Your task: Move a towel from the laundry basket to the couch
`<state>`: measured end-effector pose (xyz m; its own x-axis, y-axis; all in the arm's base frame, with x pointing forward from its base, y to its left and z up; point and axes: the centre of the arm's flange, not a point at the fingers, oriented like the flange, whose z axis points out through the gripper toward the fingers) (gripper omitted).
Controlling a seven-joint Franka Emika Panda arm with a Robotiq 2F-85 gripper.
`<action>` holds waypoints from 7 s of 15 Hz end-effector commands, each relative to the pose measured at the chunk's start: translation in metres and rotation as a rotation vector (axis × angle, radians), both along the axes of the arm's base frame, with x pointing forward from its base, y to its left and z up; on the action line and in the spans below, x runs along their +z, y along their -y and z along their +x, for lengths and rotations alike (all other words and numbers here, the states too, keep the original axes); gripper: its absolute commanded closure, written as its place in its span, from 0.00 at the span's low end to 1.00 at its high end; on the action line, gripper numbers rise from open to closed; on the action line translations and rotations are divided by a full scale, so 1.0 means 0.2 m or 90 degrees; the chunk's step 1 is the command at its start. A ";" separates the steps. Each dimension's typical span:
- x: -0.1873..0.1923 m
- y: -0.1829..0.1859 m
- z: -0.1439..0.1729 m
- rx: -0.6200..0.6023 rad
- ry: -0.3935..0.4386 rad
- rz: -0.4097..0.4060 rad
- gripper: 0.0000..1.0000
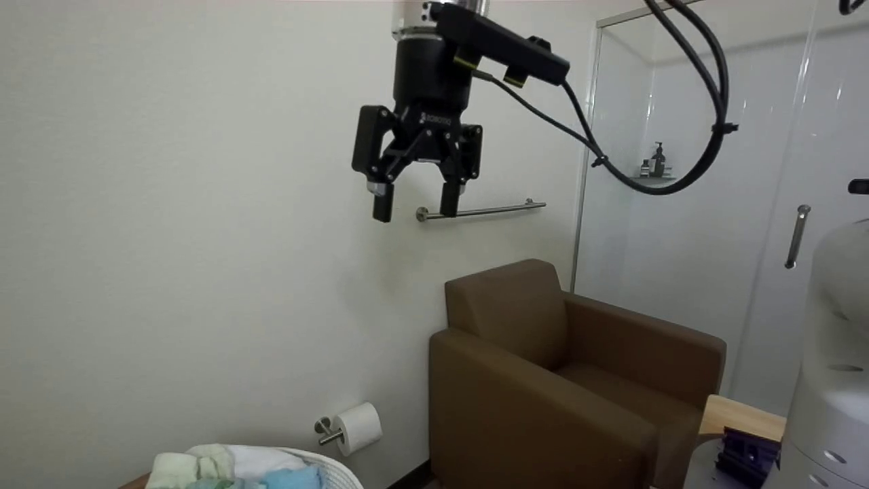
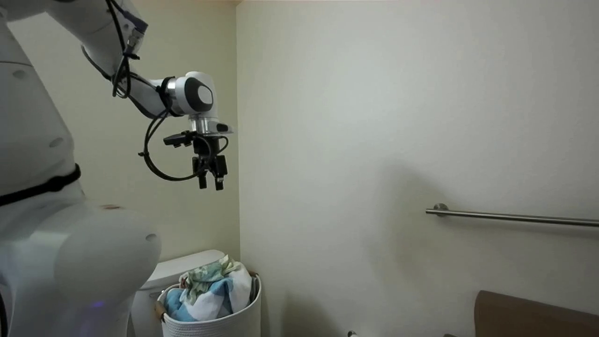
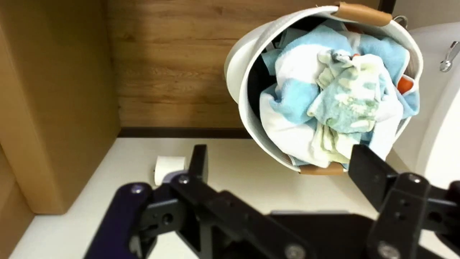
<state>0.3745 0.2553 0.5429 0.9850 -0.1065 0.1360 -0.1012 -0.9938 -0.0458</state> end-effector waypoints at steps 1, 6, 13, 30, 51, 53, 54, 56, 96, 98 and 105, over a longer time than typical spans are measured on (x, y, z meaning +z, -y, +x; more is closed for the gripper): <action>-0.11 -0.24 0.23 0.037 0.054 -0.024 0.00; -0.40 -0.64 0.41 0.174 0.077 0.035 0.00; -0.94 -1.10 0.54 0.267 0.064 -0.035 0.00; -1.70 -1.25 0.61 0.286 -0.093 -0.107 0.47; -1.05 -0.59 0.67 0.425 -0.043 0.123 0.91; -0.89 -0.47 0.66 0.404 -0.027 0.083 0.91; -0.82 -0.40 0.65 0.388 -0.019 0.065 0.91; -0.69 -0.24 0.63 0.346 -0.013 0.020 0.91; -0.34 3.03 -0.06 -0.499 0.051 -0.189 0.92; -0.36 3.11 0.10 -0.541 0.059 -0.187 0.92; -0.43 3.60 0.40 -0.709 0.038 -0.178 0.91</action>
